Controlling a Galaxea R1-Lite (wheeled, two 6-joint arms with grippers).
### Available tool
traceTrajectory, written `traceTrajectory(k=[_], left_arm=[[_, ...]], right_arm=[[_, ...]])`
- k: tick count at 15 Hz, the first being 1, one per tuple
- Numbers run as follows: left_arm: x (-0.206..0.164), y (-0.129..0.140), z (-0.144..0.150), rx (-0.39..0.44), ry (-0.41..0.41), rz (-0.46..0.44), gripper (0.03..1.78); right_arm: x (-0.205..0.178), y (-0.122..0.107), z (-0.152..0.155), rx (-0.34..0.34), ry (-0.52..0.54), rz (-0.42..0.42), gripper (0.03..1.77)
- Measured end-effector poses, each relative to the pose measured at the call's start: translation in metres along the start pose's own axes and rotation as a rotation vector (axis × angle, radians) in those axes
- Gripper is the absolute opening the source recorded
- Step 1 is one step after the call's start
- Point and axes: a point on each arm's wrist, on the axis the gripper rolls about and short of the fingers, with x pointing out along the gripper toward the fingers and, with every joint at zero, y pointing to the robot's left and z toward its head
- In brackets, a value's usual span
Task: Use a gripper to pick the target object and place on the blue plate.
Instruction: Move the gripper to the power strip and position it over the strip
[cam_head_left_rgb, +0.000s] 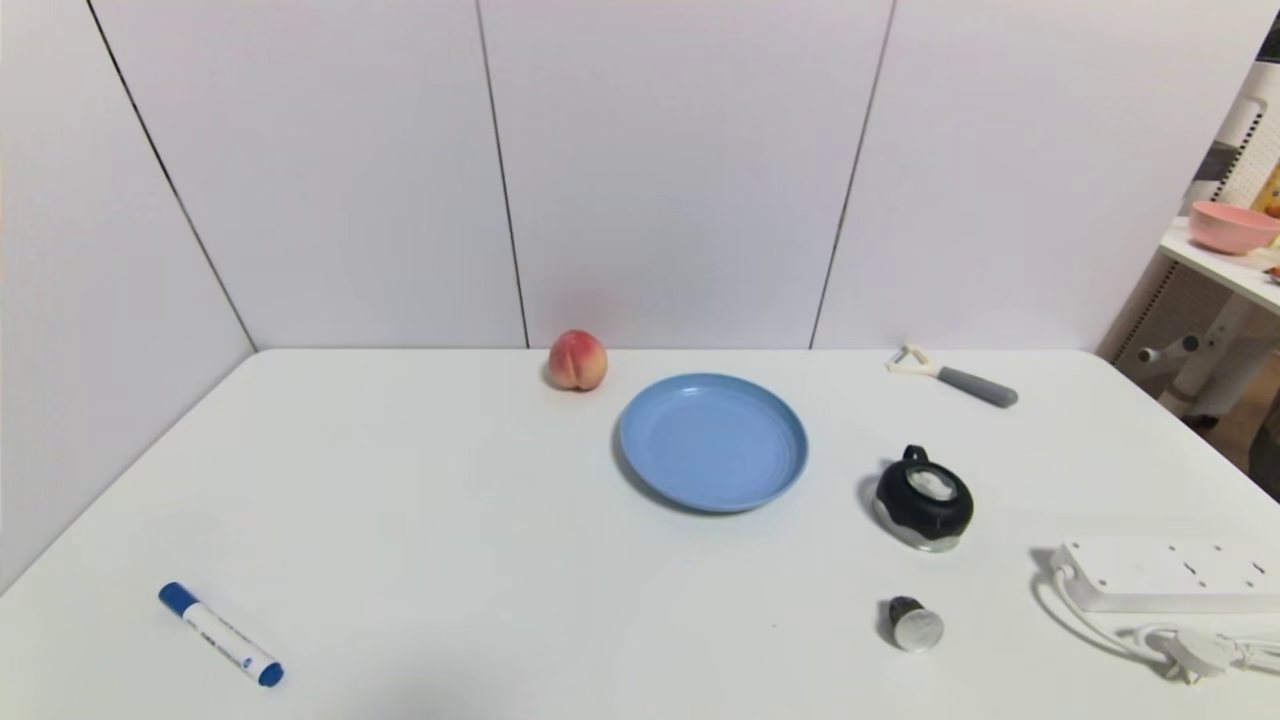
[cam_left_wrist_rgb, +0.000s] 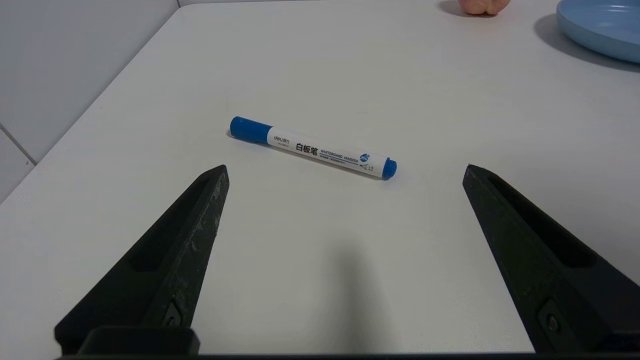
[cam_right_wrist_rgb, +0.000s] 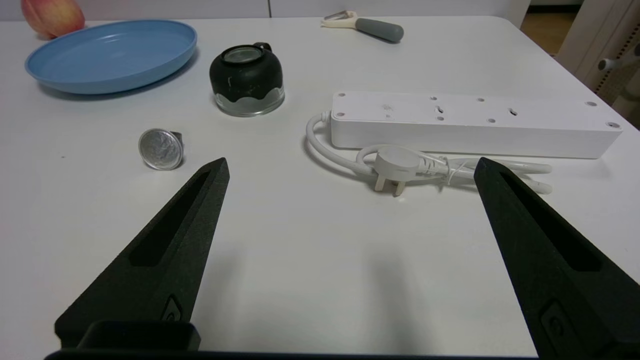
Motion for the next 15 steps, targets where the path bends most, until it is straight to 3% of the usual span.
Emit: traceTrajectory(k=[4,8,12,15], left_arm=[[0.000,0.000,0.000,0.000,0.000,0.000,1.69],[0.000,0.000,0.000,0.000,0.000,0.000,1.69],[0.000,0.000,0.000,0.000,0.000,0.000,1.69],[0.000,0.000,0.000,0.000,0.000,0.000,1.69]], right_arm=[[0.001,0.000,0.003,-0.001,0.005,0.000,1.69],[0.011,0.000,0.049,0.036,0.053,0.009,1.69],[0.048,0.002,0.141,0.160,0.131,0.028,1.69],[0.096,0.005,0.177,0.303,0.312,-0.010,1.69]])
